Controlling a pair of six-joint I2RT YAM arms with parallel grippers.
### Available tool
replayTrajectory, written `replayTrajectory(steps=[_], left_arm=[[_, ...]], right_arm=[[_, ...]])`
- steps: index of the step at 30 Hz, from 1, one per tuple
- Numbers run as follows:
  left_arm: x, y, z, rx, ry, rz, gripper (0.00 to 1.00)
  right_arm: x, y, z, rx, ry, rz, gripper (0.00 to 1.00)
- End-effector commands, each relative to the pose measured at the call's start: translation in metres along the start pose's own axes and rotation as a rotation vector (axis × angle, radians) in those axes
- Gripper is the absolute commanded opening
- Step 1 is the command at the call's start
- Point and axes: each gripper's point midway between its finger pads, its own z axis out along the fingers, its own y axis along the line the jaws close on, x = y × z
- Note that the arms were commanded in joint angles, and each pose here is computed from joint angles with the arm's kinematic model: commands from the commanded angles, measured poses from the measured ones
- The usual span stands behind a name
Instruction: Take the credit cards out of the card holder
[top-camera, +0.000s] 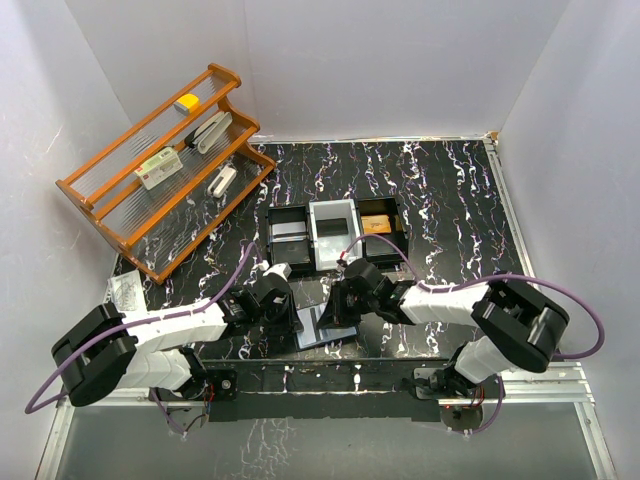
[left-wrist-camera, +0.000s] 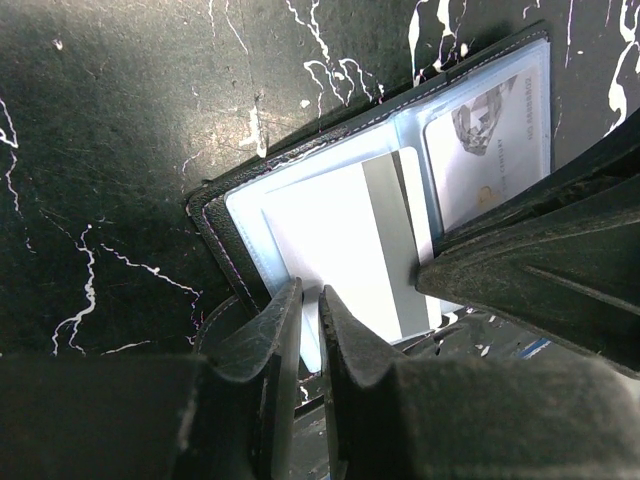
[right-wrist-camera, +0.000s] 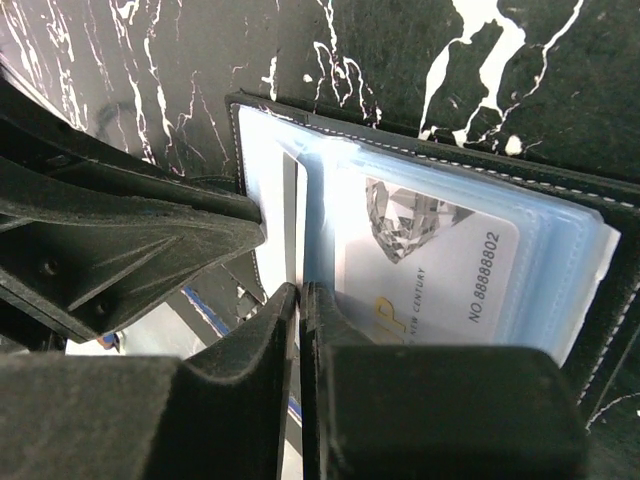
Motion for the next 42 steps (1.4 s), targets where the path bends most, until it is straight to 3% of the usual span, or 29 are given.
replayTrajectory(steps=[1,16,28,37,42], left_arm=[[0.016,0.029,-0.002,-0.111,0.051,0.055,0.13],[0.022,0.041,0.0,-0.138,0.057,0.049,0.12],[0.019,0.035,-0.002,-0.116,0.052,0.063,0.13],[0.015,0.035,-0.009,-0.132,0.045,0.066,0.12],[0.011,0.032,-0.013,-0.132,0.032,0.066,0.12]], right_arm=[[-0.016,0.034,-0.01,-0.138,-0.06,-0.033,0.02],[-0.015,0.014,-0.014,-0.12,-0.037,-0.045,0.0],[-0.022,0.015,-0.011,-0.125,-0.051,-0.037,0.17],[-0.026,0.001,-0.011,-0.053,-0.077,-0.04,0.02],[-0.026,-0.005,-0.016,-0.027,-0.088,-0.017,0.0]])
